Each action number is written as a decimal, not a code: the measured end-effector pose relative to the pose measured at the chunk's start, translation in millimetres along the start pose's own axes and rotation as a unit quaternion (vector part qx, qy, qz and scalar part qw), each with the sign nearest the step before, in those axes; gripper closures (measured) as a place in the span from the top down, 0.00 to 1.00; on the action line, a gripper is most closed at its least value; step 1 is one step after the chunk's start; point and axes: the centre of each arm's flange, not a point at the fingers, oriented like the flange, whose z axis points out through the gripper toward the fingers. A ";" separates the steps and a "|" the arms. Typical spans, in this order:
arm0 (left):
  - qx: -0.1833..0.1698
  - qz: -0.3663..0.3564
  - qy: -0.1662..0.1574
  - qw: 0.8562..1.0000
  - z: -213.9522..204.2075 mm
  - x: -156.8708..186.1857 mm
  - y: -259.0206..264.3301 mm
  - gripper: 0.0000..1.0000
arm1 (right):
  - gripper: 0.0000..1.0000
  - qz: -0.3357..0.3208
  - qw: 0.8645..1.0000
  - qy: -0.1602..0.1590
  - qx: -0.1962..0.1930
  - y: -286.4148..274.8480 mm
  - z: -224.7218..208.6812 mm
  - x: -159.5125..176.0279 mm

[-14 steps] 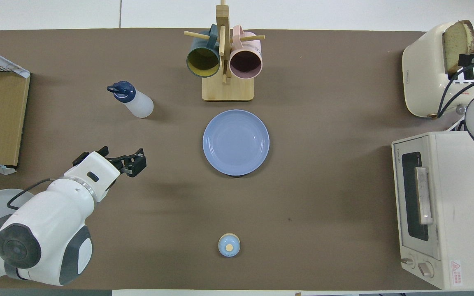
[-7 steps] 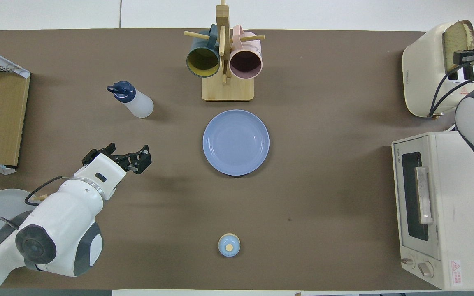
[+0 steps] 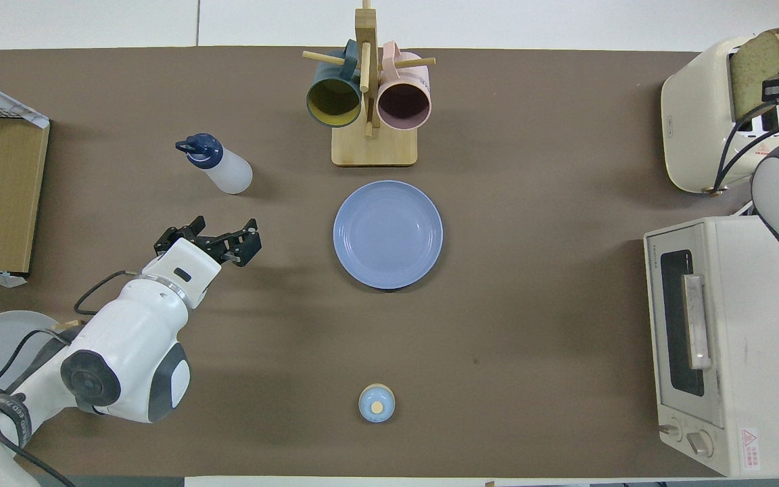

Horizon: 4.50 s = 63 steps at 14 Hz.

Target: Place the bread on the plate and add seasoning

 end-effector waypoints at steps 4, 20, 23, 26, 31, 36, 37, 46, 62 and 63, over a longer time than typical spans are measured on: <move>-0.002 -0.003 0.004 1.000 12.5 12.3 0.6 1.00 | 0.07 -0.033 0.999 -0.015 -0.016 -16.1 -37.6 27.8; 0.023 -0.013 0.024 0.999 52.5 52.0 -23.2 1.00 | 0.07 0.072 0.979 -0.127 0.139 -263.2 -201.3 25.0; 0.040 0.004 0.022 0.999 60.2 48.7 -22.3 1.00 | 0.07 0.088 0.976 -0.126 0.156 -329.9 -211.7 -0.8; 0.055 0.018 0.027 0.998 66.1 53.1 -22.7 1.00 | 0.07 0.095 0.974 -0.115 0.171 -383.1 -201.3 -26.0; 0.061 0.013 0.037 0.997 72.0 63.1 -24.5 1.00 | 0.07 0.098 0.970 -0.094 0.199 -461.6 -179.8 -60.2; 0.062 0.013 0.061 0.996 84.4 55.1 -23.6 1.00 | 0.07 0.106 0.967 -0.077 0.217 -491.9 -159.3 -73.6; 0.061 0.015 0.065 0.996 85.2 54.2 -22.6 1.00 | 0.07 0.107 0.967 -0.073 0.220 -493.0 -154.8 -77.2; 0.063 0.016 0.060 0.996 87.4 46.9 -24.5 0.98 | 0.07 0.104 0.965 -0.060 0.233 -496.7 -135.7 -111.0; 0.061 0.020 0.056 0.996 89.5 39.0 -19.9 0.63 | 0.07 0.140 0.964 -0.081 0.211 -451.0 -88.5 -144.1; 0.060 0.020 0.056 0.996 89.4 39.2 -19.5 0.53 | 0.07 0.145 0.964 -0.082 0.208 -445.7 -85.2 -142.6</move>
